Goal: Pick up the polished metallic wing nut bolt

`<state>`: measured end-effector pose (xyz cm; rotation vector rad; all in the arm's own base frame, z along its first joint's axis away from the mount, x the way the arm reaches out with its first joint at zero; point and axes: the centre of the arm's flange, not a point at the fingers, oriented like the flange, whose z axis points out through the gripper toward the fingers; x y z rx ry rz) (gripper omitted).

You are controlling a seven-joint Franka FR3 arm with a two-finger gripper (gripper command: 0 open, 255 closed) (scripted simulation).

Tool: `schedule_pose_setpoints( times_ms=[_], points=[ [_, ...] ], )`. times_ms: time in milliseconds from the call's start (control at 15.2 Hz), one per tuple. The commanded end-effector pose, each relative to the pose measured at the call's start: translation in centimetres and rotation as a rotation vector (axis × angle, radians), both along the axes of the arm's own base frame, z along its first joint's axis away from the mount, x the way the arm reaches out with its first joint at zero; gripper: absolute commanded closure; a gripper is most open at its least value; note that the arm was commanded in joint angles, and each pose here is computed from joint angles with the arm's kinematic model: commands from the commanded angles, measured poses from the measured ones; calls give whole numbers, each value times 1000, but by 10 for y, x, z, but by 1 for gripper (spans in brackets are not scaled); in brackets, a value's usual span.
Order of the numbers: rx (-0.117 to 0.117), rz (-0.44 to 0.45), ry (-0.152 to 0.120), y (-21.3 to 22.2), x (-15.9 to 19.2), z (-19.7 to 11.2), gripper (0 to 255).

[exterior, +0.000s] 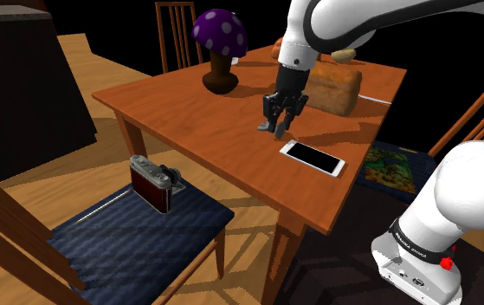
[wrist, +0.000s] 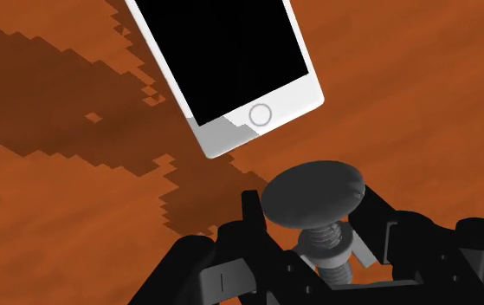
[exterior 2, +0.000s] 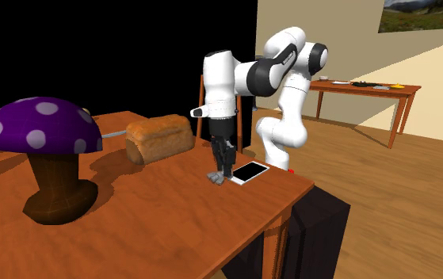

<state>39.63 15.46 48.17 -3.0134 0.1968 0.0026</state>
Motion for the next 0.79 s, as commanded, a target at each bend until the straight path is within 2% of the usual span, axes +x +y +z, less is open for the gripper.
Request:
schedule_pose_setpoints(
  times_ms=[0,594,726],
  points=[
    [0,0,0,0,1,11,255],
    [0,0,0,0,1,59,255],
    [0,0,0,0,1,59,255]
  ],
)
